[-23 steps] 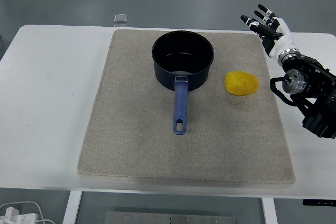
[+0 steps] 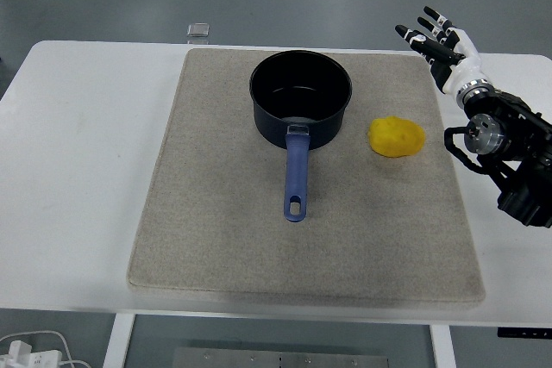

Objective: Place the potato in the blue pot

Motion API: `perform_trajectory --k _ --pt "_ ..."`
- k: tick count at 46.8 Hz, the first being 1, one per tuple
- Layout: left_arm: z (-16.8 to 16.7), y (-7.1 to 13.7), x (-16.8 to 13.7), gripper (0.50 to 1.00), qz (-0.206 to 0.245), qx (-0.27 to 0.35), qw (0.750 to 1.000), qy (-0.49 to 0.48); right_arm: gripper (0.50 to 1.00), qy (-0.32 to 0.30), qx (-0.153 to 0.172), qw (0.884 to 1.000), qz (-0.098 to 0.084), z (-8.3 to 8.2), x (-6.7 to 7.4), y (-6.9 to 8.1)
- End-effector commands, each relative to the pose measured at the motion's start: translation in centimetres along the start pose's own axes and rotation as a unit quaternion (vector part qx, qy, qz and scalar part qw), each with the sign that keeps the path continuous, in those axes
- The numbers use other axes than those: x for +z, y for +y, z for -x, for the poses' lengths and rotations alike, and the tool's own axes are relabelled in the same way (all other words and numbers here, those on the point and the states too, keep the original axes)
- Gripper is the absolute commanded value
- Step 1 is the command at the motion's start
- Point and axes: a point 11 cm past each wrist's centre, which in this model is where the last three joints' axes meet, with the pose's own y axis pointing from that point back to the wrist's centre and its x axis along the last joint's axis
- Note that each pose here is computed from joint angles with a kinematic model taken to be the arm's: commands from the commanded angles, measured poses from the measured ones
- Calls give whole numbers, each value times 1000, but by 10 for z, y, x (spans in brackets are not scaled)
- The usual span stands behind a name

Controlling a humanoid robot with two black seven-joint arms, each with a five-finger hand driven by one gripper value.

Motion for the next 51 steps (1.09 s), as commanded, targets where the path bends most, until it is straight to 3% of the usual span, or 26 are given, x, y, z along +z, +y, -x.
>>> perform_trajectory --k 1,13,19,26,37,44,51 --pt "0 0 0 999 0 0 1000 -1 926 1 0 1000 0 0 0 0" --pt "-1 0 0 999 0 1 1000 -1 926 -6 -28 1000 -2 6 -1 1" --pt "-1 0 0 999 0 1 1000 0 926 -8 -76 997 -3 17 -3 4" --pt "-1 0 0 999 0 2 1000 0 926 49 -112 992 -3 23 -4 8" --pt "-1 0 0 999 0 1 1000 0 926 145 -177 973 -11 27 -12 26" --pt "-1 0 0 999 0 2 1000 -1 926 201 -187 962 -14 13 -19 32" --pt "-1 0 0 999 0 1 1000 -1 926 273 -205 940 -8 1 -14 43"
